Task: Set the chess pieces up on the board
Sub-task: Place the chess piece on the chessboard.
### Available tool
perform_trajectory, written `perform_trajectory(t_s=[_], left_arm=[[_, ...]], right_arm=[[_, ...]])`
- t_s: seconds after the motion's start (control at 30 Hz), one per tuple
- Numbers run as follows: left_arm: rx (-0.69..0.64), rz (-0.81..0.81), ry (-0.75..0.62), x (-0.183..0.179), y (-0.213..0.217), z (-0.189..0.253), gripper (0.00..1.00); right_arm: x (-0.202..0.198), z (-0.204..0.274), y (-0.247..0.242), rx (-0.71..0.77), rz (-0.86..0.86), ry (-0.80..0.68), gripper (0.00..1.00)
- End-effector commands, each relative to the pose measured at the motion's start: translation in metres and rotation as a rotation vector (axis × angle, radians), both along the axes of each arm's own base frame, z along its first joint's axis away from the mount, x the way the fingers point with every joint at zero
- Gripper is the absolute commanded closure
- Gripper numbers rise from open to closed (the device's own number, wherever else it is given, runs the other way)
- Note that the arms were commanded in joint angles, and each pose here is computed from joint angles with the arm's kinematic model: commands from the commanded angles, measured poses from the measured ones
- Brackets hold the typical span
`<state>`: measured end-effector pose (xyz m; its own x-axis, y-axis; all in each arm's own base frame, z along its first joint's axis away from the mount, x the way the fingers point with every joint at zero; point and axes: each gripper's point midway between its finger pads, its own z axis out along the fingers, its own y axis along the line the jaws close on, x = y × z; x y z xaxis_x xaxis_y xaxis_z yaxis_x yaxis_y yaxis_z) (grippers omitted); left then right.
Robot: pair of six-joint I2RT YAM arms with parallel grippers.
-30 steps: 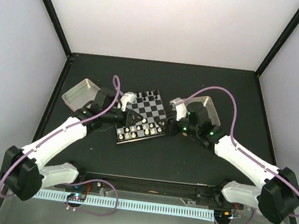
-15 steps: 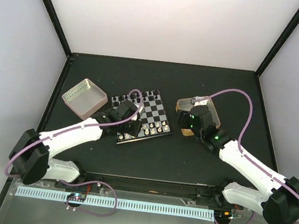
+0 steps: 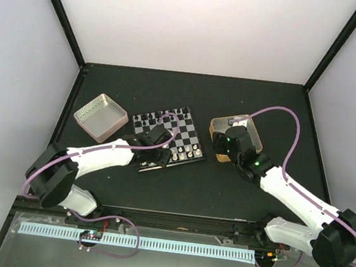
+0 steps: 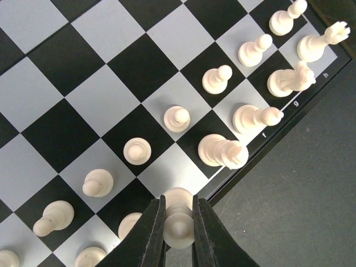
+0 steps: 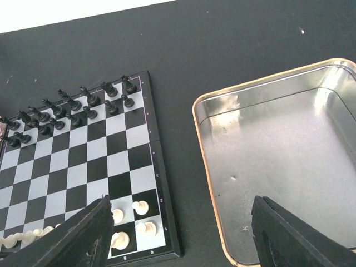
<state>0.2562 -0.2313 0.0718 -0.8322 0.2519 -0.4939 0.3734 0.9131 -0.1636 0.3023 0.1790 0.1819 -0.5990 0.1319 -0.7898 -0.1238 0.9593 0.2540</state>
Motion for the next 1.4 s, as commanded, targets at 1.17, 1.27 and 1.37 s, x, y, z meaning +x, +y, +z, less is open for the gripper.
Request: perform_trajectory(t_s=[1.17,1.27,1.37], left_arm=[[0.064,-0.061,-0.039,0.014,-0.016,-0.014,0.87],[0.057,-0.064,-0.041,0.013,-0.017,-0.011,0.81],[0.043,-0.063,-0.049,0.015,-0.019,-0.004,0.77]], right_arm=[[0.002,-0.015,-0.003,-0.021,-0.03,0.03,0.31],[0.001,-0.013,-0.004,-0.018,-0.033,0.028,0.31],[0.0,-0.011,-0.004,-0.009,-0.029,0.025,0.31]])
